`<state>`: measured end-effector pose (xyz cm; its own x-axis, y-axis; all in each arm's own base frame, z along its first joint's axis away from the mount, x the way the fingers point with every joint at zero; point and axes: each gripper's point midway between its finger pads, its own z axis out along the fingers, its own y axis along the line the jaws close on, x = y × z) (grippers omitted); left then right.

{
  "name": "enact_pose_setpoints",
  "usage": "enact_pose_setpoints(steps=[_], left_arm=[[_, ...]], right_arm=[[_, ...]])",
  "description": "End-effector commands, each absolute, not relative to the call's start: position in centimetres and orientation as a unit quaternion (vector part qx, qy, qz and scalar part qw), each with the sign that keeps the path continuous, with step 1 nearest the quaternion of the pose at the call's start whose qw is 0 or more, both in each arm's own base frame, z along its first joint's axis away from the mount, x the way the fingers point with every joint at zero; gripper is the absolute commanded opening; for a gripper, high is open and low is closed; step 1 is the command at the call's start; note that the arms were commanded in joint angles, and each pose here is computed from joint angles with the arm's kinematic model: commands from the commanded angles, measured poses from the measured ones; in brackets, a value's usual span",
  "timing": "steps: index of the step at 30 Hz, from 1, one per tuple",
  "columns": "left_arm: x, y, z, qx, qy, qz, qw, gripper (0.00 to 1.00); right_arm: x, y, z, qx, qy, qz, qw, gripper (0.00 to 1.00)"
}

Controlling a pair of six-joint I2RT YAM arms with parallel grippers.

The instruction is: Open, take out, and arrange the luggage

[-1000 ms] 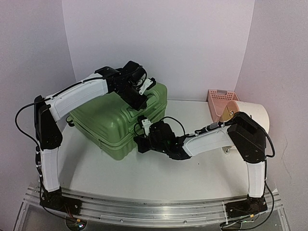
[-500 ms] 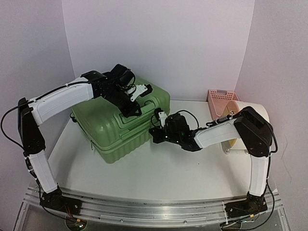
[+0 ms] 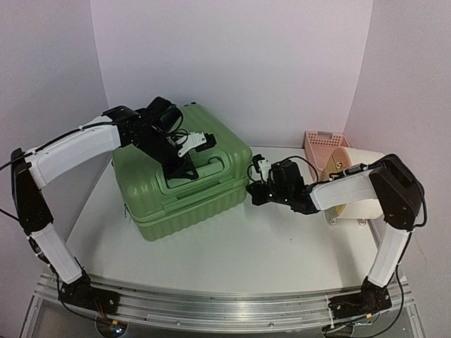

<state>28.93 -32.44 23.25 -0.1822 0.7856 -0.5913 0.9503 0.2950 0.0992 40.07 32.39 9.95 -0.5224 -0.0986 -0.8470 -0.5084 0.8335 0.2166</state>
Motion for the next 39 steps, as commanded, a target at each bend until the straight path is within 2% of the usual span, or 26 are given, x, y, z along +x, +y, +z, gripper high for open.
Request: enact_pose_setpoints(steps=[1, 3, 9, 16, 21, 23, 28, 30, 32, 34, 37, 38, 39], left_arm=[[15.8, -26.9, 18.8, 0.685, 0.694, -0.218, 0.023, 0.0], [15.3, -26.5, 18.7, 0.699, 0.681, -0.219, 0.023, 0.0], [13.7, -25.3, 18.6, 0.728, 0.646, -0.227, 0.029, 0.0], [13.6, -25.3, 18.7, 0.756, 0.613, -0.228, 0.04, 0.0], [12.8, -24.8, 19.9, 0.801, 0.546, -0.231, 0.079, 0.0], [12.4, -24.9, 20.7, 0.819, 0.513, -0.236, 0.101, 0.0], [12.7, -24.9, 20.8, 0.819, 0.516, -0.228, 0.104, 0.0], [13.2, -25.1, 20.8, 0.813, 0.527, -0.219, 0.111, 0.09], [15.5, -26.3, 21.7, 0.794, 0.557, -0.193, 0.15, 0.55], [18.0, -28.8, 25.0, 0.772, 0.566, -0.188, 0.219, 0.77], [23.3, -31.6, 31.9, 0.707, 0.59, -0.19, 0.341, 0.84], [24.2, -31.8, 33.0, 0.691, 0.596, -0.201, 0.356, 0.85], [27.3, -31.4, 35.8, 0.637, 0.627, -0.22, 0.392, 0.85]], right_arm=[[44.7, 26.4, 13.5, -0.147, 0.828, 0.136, 0.523, 0.0], [45.2, 27.8, 13.6, -0.204, 0.816, 0.133, 0.525, 0.0], [49.6, 23.7, 16.1, -0.207, 0.802, 0.115, 0.549, 0.0], [51.6, 27.8, 17.4, -0.275, 0.769, 0.158, 0.555, 0.0], [54.6, 29.6, 20.2, -0.275, 0.743, 0.171, 0.585, 0.0], [56.0, 31.1, 20.3, -0.264, 0.74, 0.198, 0.586, 0.0], [55.2, 32.3, 17.5, -0.263, 0.75, 0.206, 0.571, 0.0], [53.9, 32.6, 16.9, -0.264, 0.751, 0.215, 0.565, 0.0], [51.4, 33.8, 16.9, -0.276, 0.747, 0.223, 0.562, 0.0], [49.6, 34.8, 16.4, -0.284, 0.747, 0.229, 0.556, 0.0], [48.1, 35.8, 16.1, -0.282, 0.749, 0.24, 0.55, 0.0], [47.9, 35.9, 16.2, -0.281, 0.748, 0.243, 0.551, 0.0], [47.6, 36.0, 16.0, -0.279, 0.749, 0.247, 0.548, 0.0]])
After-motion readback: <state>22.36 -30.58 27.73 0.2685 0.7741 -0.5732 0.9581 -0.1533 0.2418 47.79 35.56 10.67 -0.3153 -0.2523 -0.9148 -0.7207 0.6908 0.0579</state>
